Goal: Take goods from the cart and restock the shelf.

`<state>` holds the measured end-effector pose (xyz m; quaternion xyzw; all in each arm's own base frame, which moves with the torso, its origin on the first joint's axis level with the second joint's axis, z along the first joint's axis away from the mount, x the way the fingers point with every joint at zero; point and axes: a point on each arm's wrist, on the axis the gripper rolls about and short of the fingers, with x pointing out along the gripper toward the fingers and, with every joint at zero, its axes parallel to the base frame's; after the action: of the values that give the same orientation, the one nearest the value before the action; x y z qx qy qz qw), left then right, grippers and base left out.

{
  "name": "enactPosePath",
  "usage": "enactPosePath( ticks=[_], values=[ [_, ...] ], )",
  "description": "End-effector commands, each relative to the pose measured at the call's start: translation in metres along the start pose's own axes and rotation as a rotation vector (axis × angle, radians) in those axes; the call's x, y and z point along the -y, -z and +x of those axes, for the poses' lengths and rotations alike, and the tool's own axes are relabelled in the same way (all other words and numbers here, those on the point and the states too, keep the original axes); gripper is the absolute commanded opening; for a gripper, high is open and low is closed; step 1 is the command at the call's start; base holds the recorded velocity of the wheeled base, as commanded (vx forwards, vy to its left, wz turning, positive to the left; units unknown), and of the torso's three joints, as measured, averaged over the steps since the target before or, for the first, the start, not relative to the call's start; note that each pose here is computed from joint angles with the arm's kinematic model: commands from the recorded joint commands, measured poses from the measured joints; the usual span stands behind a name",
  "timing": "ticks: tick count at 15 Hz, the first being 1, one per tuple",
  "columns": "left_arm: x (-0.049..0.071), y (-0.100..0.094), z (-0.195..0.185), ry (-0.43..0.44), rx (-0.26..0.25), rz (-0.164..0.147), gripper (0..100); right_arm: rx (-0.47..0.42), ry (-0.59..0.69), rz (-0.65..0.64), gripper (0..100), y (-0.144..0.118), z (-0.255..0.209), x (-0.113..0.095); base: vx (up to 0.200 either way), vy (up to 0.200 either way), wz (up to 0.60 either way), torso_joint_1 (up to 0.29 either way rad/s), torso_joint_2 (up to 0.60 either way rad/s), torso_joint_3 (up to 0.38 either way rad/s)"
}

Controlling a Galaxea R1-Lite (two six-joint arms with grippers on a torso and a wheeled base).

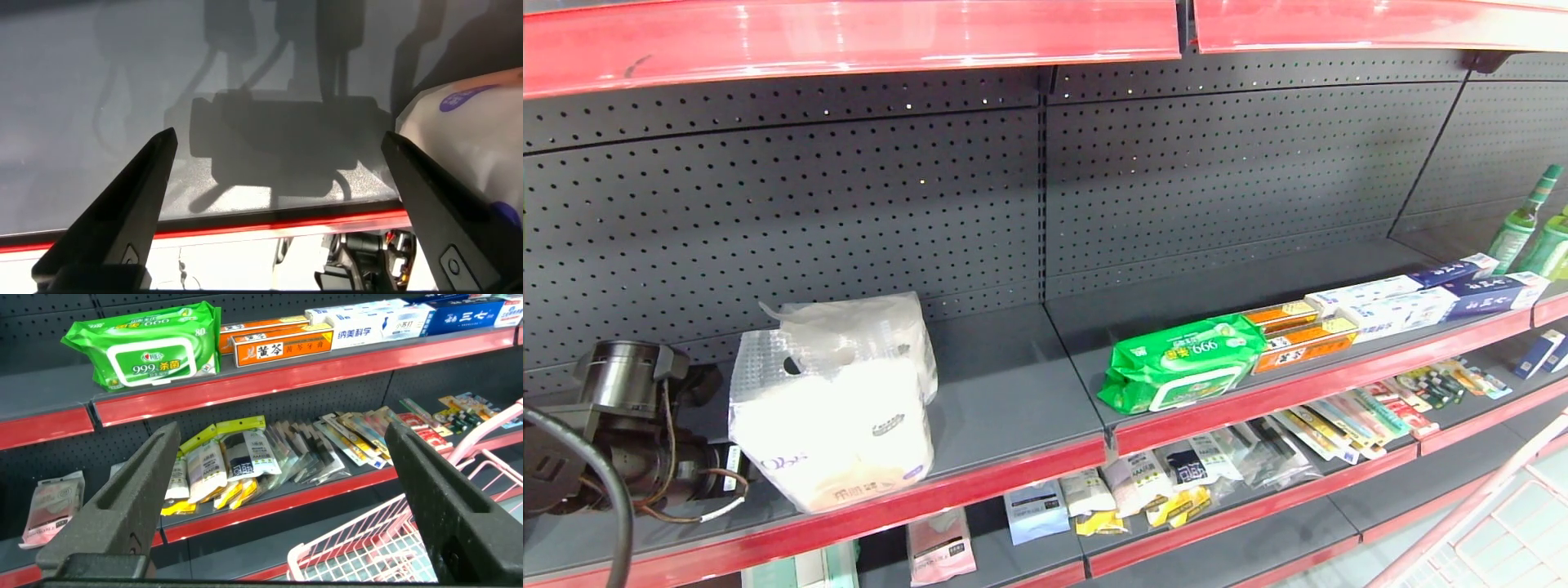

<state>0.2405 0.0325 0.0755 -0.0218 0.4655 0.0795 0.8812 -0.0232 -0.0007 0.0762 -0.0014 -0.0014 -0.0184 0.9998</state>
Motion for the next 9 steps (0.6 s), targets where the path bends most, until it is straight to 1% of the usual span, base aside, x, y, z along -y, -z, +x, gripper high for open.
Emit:
enactPosePath(
  ticks=[1, 9],
  values=[
    [-0.0013, -0.0001, -0.0013, -0.003, 0.005, -0.005, 100, -0.001, 0.000, 0.000, 100, 0.0000, 0.0001, 0.0000, 0.000, 0.000, 0.00, 0.000, 0.00, 0.000],
    [0.0002, 0.0003, -0.0021, 0.002, 0.005, 0.000, 100, -0.001, 0.000, 0.000, 100, 0.0000, 0.0001, 0.0000, 0.000, 0.000, 0.00, 0.000, 0.00, 0.000]
  ],
)
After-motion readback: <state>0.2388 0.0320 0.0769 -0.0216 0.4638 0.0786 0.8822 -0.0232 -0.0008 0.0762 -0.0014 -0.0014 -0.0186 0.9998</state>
